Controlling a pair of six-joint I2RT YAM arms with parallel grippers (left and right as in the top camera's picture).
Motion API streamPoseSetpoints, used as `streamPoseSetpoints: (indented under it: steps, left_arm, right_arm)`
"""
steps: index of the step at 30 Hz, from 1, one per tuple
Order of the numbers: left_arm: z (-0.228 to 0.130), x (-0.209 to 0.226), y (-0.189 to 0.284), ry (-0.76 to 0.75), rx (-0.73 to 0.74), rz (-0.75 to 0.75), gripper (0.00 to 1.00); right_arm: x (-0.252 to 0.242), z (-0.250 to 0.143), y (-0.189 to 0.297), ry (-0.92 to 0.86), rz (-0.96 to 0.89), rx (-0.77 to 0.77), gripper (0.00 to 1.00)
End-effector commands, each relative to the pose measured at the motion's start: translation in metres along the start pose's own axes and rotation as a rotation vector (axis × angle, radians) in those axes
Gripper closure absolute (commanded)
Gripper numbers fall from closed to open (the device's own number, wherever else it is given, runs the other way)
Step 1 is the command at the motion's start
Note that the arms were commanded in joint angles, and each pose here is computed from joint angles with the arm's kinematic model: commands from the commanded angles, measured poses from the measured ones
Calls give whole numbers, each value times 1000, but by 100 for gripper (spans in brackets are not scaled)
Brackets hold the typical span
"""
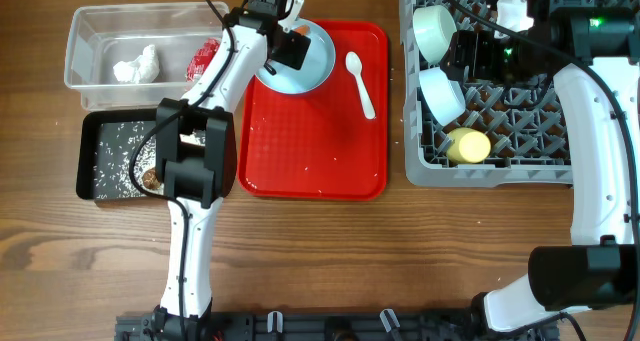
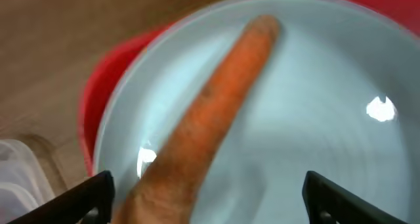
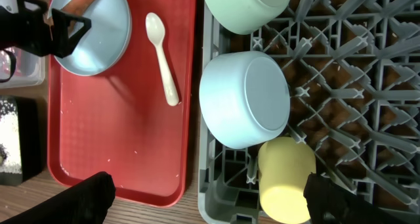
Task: Sort waste into correct bins and load items into the dishwasher rack
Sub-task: 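Grasp the carrot on the blue plate with the left gripper, then place the carrot onto the black rice tray with the left gripper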
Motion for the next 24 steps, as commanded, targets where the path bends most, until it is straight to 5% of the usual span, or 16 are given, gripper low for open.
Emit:
streamPoseSetpoints:
  steps: [1, 4, 7, 9, 16, 21, 24]
  left_arm:
    - [-20, -17, -24, -12, 75, -78, 14]
    - [-31, -22, -33, -10, 116, -96, 23]
    - [-34, -23, -33, 18, 136, -100, 59]
    - [-38, -25, -32, 24, 159, -108, 72]
    - [-38, -36, 19, 102, 231, -129, 84]
    - [1, -19, 139, 195, 52, -76, 88]
    - [-7, -10, 209, 210, 25, -34, 91]
  right_arm:
    - [2, 0, 3, 18, 6, -7, 4]
    - [2, 0, 3, 18, 6, -7, 4]
    - [2, 0, 3, 18, 6, -7, 4]
    - [2, 0, 3, 18, 6, -7, 4]
    - [2, 0, 3, 19, 7, -10, 4]
    - [2, 1, 3, 19, 7, -12, 4]
    - [2, 1, 3, 18, 8, -11, 4]
Point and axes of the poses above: each gripper's point midway between its finger pads, its own y axis back along the fingers, its own x axis along the line the jaws close on, z = x × y, the point moved 5 cm from there along y, back along the fingers, and after that the axes turned 12 degrees about -y, right-handed, at the moved point
